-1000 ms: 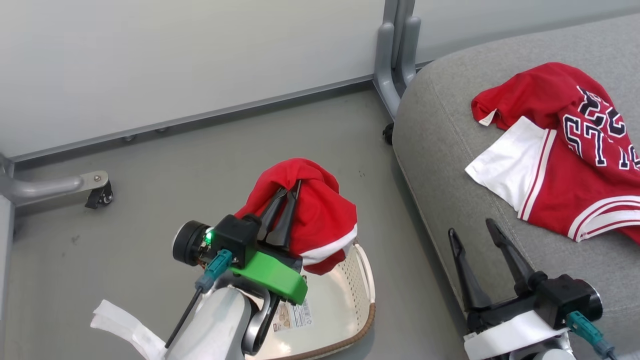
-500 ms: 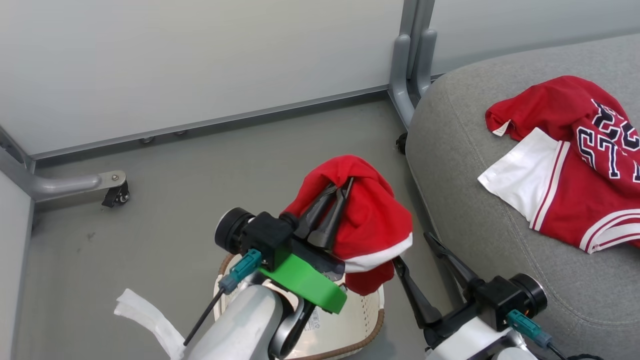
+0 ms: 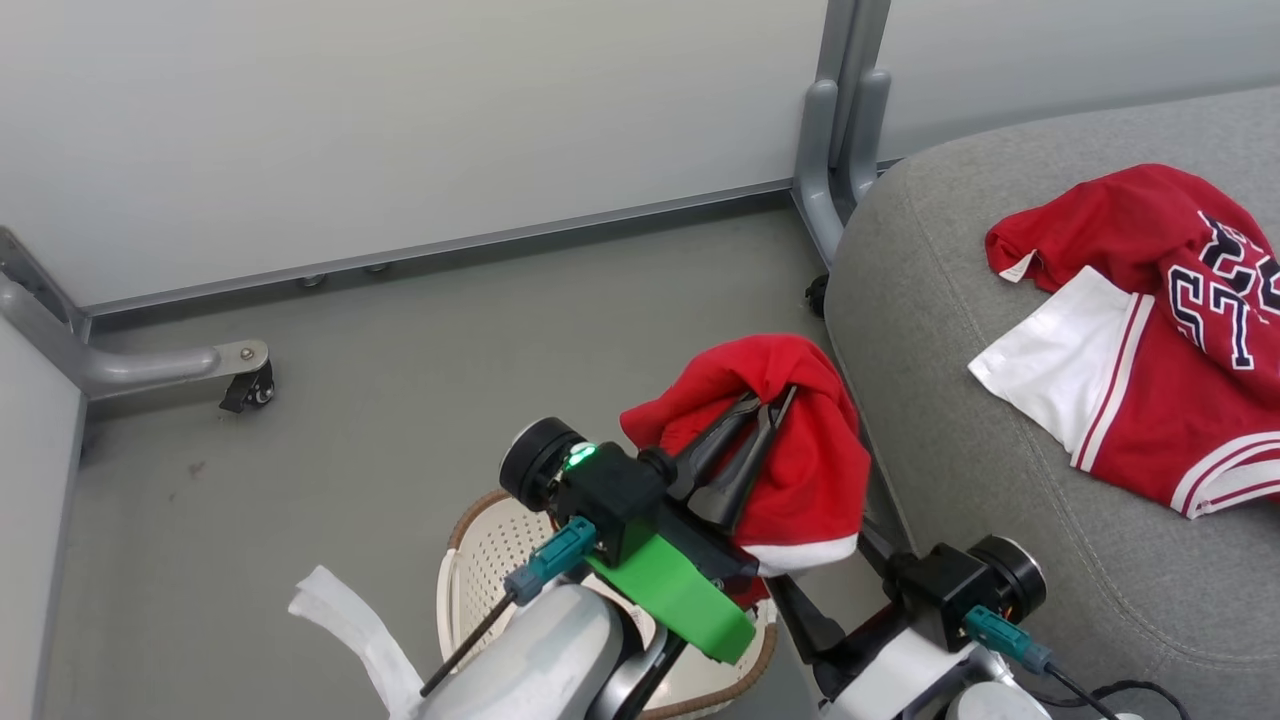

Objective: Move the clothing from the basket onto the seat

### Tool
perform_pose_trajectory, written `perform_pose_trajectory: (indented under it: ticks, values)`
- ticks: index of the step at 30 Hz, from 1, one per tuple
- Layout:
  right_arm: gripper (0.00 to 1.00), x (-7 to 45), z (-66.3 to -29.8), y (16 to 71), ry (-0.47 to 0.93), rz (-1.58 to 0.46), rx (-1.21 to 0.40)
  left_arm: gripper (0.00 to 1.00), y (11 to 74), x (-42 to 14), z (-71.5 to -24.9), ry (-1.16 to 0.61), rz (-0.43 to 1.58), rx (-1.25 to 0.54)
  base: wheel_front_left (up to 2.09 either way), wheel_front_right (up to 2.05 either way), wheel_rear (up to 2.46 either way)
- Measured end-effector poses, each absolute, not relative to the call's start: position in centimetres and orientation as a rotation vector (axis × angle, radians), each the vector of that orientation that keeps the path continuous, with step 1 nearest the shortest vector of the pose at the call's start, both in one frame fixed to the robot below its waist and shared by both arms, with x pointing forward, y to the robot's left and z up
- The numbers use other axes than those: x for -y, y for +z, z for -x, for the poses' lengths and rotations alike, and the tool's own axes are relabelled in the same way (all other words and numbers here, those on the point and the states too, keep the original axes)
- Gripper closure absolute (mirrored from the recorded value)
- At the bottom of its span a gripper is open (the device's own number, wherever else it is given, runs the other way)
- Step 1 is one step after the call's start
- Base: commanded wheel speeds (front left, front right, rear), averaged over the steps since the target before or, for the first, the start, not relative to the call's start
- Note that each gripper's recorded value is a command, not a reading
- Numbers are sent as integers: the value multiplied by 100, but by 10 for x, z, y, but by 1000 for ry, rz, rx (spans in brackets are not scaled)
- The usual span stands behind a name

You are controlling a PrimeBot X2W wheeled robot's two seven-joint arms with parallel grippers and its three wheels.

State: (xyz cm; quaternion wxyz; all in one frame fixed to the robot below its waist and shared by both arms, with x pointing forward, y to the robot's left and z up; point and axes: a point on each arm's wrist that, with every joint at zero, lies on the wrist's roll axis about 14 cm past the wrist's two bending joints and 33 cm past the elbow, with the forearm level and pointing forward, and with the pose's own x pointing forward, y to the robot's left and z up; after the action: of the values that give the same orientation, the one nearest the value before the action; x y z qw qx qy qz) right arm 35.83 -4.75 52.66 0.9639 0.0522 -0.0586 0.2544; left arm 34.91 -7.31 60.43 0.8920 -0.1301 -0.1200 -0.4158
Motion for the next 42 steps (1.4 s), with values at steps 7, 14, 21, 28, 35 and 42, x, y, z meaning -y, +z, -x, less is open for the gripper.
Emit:
perform_pose_trajectory:
  ticks: [7,14,21,28,35,42]
  values:
    - [100,40,-354,517,545,-132,81,100,593,73,-354,-845,262,212,0,0,0]
    - [100,44,-357,517,530,-149,79,100,584,72,-358,-836,261,186,0,0,0]
    - [100,47,-358,520,523,-153,87,0,583,69,-362,-818,248,185,0,0,0]
    - [100,48,-358,522,518,-151,96,0,581,65,-365,-799,234,185,0,0,0]
    - [100,49,-359,523,516,-147,101,0,582,60,-368,-782,229,189,0,0,0]
    - [100,60,-360,524,483,-149,107,0,576,55,-370,-761,212,183,0,0,0]
